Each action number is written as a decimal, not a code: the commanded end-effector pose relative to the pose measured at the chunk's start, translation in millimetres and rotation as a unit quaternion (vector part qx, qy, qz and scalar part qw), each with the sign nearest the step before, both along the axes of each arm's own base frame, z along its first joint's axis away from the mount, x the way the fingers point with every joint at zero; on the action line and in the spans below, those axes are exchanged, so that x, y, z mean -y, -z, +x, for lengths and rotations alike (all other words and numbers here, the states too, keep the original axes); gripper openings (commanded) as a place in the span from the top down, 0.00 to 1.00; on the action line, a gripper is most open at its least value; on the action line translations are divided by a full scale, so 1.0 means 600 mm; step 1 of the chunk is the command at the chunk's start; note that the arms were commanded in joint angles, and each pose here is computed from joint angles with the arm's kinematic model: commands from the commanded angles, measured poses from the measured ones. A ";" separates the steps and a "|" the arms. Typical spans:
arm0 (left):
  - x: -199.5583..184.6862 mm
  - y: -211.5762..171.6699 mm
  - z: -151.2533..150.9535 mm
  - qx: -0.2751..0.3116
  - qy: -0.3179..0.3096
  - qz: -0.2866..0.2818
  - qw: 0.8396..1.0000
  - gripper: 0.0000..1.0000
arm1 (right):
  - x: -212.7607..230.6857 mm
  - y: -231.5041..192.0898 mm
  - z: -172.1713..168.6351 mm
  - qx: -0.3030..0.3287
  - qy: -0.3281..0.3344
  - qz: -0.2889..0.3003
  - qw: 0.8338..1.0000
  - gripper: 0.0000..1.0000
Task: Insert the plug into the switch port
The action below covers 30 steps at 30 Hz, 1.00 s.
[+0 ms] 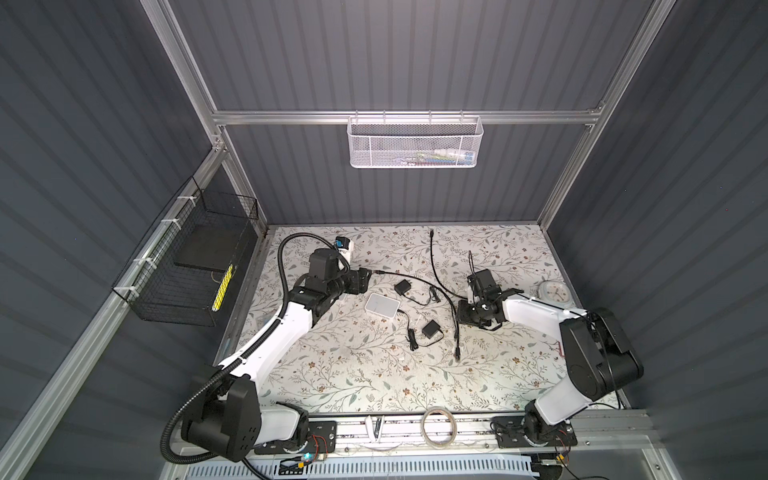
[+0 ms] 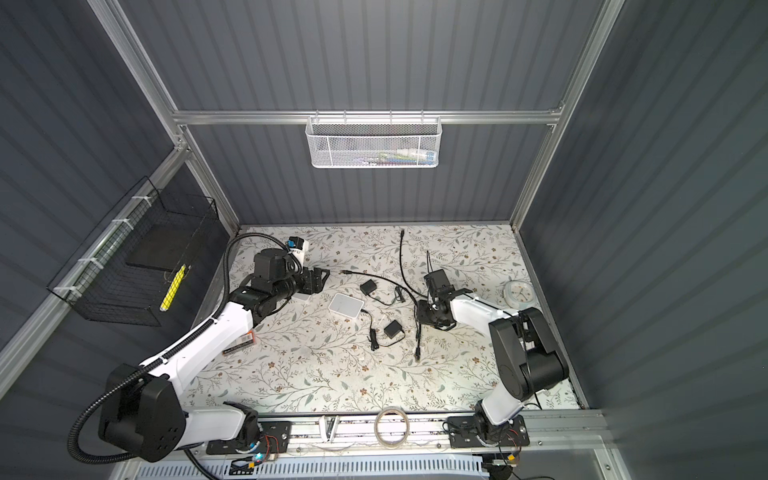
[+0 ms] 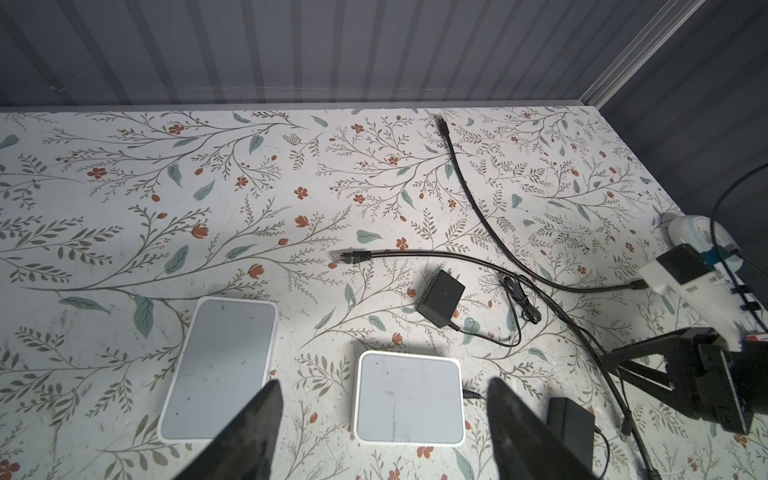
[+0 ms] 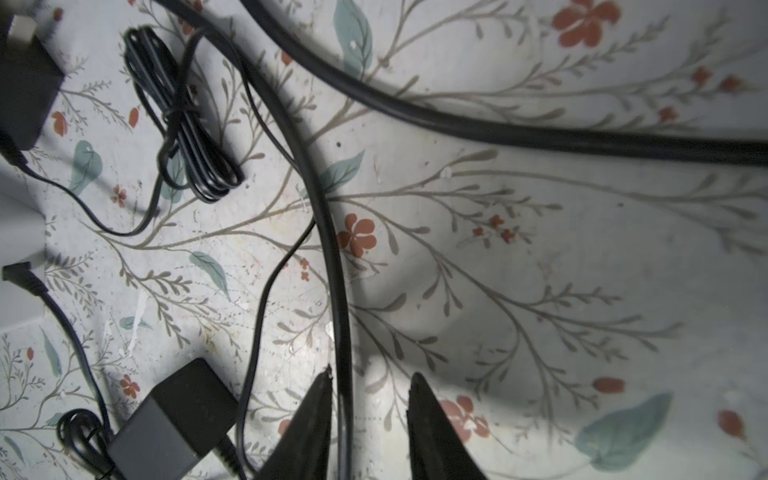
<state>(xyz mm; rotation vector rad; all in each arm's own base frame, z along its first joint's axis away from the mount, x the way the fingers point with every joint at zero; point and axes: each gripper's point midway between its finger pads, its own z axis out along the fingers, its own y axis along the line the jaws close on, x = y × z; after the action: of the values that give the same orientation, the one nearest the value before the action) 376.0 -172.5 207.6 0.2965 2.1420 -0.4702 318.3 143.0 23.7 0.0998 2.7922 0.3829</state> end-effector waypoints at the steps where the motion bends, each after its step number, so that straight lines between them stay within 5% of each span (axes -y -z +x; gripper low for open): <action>1: -0.001 0.004 -0.001 -0.003 0.005 0.004 1.000 0.23 | -0.008 0.012 -0.003 -0.011 -0.008 0.001 1.000 0.67; 9: -0.001 0.008 0.000 -0.005 0.005 0.006 1.000 0.23 | -0.008 0.033 -0.005 -0.026 -0.010 -0.012 1.000 0.68; 21: -0.002 0.007 -0.002 -0.005 0.005 0.008 1.000 0.23 | -0.002 0.044 -0.006 -0.035 -0.033 -0.061 0.997 0.94; 30: -0.003 -0.011 -0.006 0.006 0.008 0.005 1.000 0.23 | 0.016 -0.044 -0.005 0.003 -0.043 -0.080 0.996 1.00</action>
<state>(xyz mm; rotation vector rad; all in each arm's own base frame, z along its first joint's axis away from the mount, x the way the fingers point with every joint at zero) 375.9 -172.5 207.5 0.2973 2.1426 -0.4696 319.1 144.5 23.8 -0.0209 2.8318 0.2530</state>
